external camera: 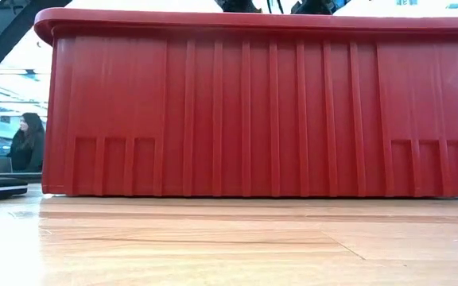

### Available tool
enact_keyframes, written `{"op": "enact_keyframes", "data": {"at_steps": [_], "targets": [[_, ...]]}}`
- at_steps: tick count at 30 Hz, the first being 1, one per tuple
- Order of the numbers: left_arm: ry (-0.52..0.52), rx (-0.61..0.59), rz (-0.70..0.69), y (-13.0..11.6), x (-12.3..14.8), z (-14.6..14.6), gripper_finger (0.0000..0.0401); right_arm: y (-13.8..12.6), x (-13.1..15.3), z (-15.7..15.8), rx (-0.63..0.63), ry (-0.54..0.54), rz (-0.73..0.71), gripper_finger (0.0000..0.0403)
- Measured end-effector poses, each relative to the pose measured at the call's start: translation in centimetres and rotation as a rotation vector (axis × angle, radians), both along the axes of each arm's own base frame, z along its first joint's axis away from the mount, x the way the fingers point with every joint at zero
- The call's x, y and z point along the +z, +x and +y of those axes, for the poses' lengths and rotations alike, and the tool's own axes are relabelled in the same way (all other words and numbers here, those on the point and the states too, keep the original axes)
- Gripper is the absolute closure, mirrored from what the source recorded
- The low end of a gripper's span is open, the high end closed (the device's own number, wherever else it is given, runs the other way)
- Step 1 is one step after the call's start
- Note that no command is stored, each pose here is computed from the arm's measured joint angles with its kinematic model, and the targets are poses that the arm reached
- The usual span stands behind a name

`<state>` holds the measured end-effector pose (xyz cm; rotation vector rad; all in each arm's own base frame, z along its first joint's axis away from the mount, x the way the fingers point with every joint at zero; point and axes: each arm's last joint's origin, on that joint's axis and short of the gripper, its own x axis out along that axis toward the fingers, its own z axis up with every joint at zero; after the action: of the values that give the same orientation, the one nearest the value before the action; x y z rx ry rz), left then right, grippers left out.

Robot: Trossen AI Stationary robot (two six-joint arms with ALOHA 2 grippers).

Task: Pick and place slides into bin
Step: Put the black slide into the red bin

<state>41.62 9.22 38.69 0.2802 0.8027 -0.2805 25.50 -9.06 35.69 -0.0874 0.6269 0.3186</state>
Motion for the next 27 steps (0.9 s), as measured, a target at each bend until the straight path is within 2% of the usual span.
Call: {"op": "enact_keyframes", "data": {"at_steps": [7, 11, 17, 19, 22, 27], "targets": [[0.144, 0.066, -0.058, -0.9, 2.1, -0.5, 0.0104, -0.4, -0.4, -0.7, -0.014, 0.012, 0.037, 0.0402], [0.198, 0.1, -0.169, -2.7, 5.1, -1.0, 0.0085, -0.6, -2.0, -1.3, -0.017, 0.113, 0.159, 0.0403], [0.211, 0.16, -0.23, -4.5, 7.3, -1.3, 0.008, -0.4, -3.0, -2.0, -0.024, 0.119, 0.202, 0.0403], [0.216, 0.177, -0.288, -5.6, 8.7, -1.5, 0.008, -0.2, -3.4, -2.4, -0.039, 0.11, 0.198, 0.0403], [0.227, 0.199, -0.325, -7.0, 10.0, -1.8, 0.0079, -0.2, -4.0, -2.8, -0.075, 0.138, 0.218, 0.0403], [0.221, 0.224, -0.332, -8.0, 10.6, -1.9, 0.0079, -0.2, -5.5, -3.0, -0.089, 0.198, 0.226, 0.0403]]}}
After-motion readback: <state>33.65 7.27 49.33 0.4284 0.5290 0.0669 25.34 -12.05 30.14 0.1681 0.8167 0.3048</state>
